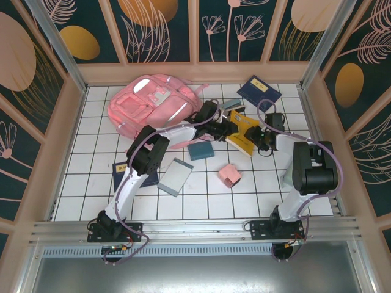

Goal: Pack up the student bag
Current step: Pick up the book from the middle-right of the table, then pass the book.

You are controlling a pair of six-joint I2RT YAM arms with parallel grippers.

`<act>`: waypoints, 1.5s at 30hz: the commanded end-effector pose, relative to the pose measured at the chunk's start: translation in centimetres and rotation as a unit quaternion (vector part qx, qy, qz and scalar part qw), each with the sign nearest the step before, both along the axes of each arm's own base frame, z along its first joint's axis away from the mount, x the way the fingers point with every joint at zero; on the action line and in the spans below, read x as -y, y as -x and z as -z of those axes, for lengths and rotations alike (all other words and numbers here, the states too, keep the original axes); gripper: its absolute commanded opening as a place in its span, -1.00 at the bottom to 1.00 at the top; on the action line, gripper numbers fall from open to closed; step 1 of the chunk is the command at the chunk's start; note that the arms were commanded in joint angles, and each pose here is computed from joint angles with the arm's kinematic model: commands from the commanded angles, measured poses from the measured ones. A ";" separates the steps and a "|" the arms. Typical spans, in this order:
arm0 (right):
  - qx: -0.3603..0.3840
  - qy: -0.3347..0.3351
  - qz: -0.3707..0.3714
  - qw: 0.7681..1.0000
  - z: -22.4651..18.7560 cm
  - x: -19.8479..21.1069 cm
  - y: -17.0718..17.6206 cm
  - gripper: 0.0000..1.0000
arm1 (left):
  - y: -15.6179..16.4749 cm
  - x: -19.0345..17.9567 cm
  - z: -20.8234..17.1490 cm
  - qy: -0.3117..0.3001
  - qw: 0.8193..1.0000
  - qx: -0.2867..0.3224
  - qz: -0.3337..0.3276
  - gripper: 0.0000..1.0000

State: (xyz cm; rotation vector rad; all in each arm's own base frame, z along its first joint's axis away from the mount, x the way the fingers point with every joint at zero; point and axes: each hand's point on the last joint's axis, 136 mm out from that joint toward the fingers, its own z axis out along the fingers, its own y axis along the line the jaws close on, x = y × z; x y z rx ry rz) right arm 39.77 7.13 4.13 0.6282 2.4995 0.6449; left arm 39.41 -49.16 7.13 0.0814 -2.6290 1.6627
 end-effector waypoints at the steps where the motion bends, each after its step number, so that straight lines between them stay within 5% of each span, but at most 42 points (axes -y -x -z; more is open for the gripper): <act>1: 0.036 -0.017 -0.018 0.999 -3.1 -0.7 -0.4 0.15 | 0.7 0.8 -1.9 0.009 0.998 0.049 0.035 -0.79; 4: 0.048 -0.035 0.000 0.998 -4.4 0.4 -0.3 0.35 | 0.3 0.9 -4.3 0.034 0.996 0.076 0.033 -0.99; 9: 0.084 -0.125 0.002 0.989 -7.3 1.0 0.0 0.61 | -0.3 0.2 -9.7 0.112 0.988 0.108 0.021 -1.00; 16: 0.128 -0.248 -0.040 0.959 -10.7 -0.8 0.1 0.70 | 0.0 -0.7 -15.9 0.221 0.968 0.121 0.020 -1.00; 22: 0.156 -0.317 -0.058 0.934 -12.7 -1.3 0.0 0.64 | 0.8 -1.0 -18.0 0.252 0.959 0.125 0.030 -1.00; 28: 0.176 -0.347 -0.068 0.919 -14.4 -1.2 -0.2 0.09 | 1.4 -1.3 -17.7 0.250 0.960 0.122 0.035 -1.00; 30: 0.183 -0.349 -0.075 0.916 -14.9 -1.2 -0.2 -0.34 | 1.5 -1.4 -17.3 0.244 0.962 0.121 0.036 -1.00; 32: 0.185 -0.348 -0.077 0.916 -15.2 -1.2 -0.3 -0.99 | 1.6 -1.5 -16.8 0.234 0.964 0.120 0.036 -1.00; 35: 0.191 -0.331 -0.079 0.921 -15.7 -1.1 -0.3 -1.00 | 1.4 -1.8 -15.7 0.198 0.971 0.131 0.034 -1.00; 38: 0.196 -0.309 -0.079 0.927 -16.1 -1.1 -0.3 -1.00 | 0.4 -2.8 -14.4 0.139 0.979 0.148 0.023 -0.46; 45: 0.211 -0.267 -0.090 0.936 -17.0 -2.0 -0.4 -1.00 | -3.8 -9.4 -11.4 -0.061 0.975 0.210 -0.035 0.03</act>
